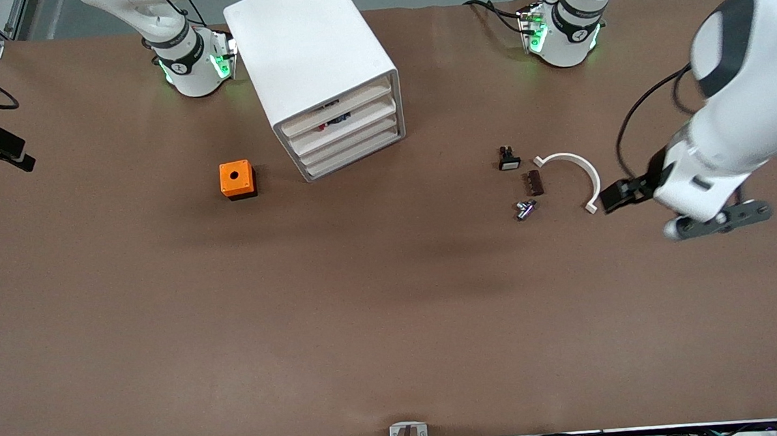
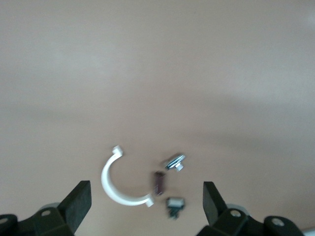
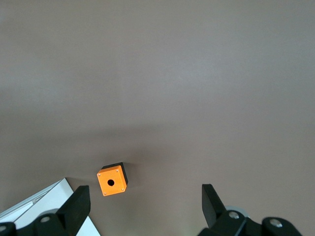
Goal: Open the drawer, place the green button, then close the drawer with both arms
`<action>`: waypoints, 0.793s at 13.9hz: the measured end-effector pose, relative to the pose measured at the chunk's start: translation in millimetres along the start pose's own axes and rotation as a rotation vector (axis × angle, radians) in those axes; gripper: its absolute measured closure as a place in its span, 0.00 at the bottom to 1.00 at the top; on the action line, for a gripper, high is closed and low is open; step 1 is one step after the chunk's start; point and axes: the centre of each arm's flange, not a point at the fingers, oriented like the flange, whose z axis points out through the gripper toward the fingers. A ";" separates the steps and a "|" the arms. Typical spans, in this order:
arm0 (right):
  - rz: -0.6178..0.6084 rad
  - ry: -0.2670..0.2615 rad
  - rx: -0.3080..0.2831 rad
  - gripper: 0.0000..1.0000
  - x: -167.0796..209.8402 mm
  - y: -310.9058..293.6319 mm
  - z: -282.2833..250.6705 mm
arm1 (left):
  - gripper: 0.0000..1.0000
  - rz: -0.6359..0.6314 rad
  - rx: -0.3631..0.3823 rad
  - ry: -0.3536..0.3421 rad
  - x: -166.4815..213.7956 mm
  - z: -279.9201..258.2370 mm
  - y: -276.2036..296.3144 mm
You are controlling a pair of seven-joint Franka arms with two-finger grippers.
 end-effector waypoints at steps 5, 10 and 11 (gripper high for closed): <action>-0.007 -0.001 0.000 0.00 0.2 -2.0 0.4 | 0.00 0.023 0.007 -0.028 -21.6 -37.3 -50.8; -0.010 -0.004 -0.001 0.00 1.3 -3.3 2.4 | 0.00 -0.003 0.007 -0.056 -13.1 -26.3 -90.6; -0.011 -0.005 -0.001 0.00 1.5 -3.9 2.8 | 0.00 -0.002 0.006 -0.055 -13.0 -26.6 -88.8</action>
